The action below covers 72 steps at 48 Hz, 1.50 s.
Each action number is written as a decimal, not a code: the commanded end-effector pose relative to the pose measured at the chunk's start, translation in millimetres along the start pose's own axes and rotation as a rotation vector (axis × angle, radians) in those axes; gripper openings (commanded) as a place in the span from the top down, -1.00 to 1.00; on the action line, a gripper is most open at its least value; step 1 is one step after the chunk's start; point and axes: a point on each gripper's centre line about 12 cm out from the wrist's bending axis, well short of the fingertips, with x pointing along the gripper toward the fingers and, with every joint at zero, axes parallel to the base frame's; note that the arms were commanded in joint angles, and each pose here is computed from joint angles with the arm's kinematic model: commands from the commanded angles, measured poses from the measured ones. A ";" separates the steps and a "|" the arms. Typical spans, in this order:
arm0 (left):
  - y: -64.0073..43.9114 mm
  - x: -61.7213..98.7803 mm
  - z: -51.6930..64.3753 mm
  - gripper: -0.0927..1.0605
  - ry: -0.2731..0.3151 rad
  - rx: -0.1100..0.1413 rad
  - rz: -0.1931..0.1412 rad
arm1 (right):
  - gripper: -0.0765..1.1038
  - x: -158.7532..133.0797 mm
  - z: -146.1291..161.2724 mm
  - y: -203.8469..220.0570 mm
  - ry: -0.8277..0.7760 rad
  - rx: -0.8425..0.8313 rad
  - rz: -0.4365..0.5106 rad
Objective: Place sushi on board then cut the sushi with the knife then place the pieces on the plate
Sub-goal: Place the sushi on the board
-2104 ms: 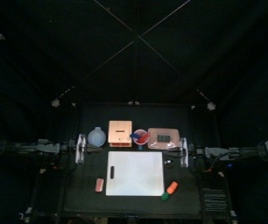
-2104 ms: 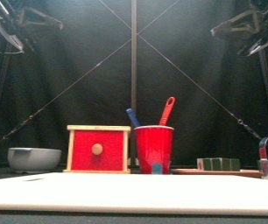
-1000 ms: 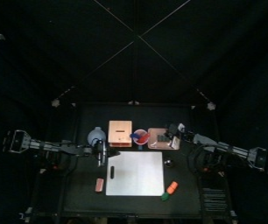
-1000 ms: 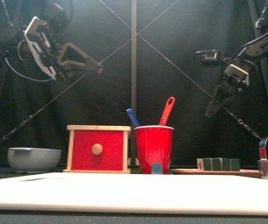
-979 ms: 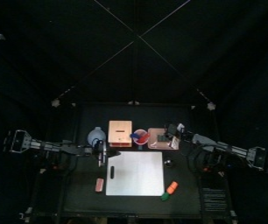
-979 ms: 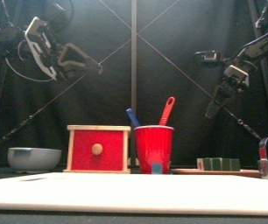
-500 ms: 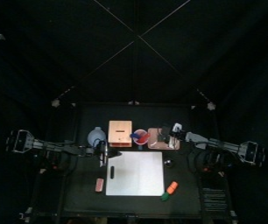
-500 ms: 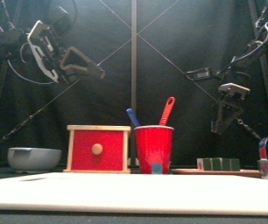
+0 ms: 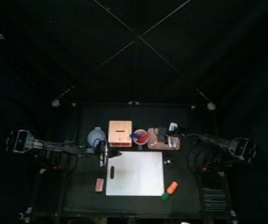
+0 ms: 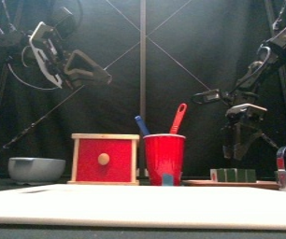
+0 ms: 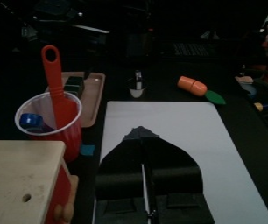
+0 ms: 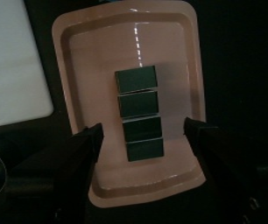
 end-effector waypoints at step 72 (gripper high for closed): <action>1.1 1.5 5.0 0.90 -0.018 -0.021 0.010 | -0.23 -50.6 22.9 18.7 -0.125 0.450 0.030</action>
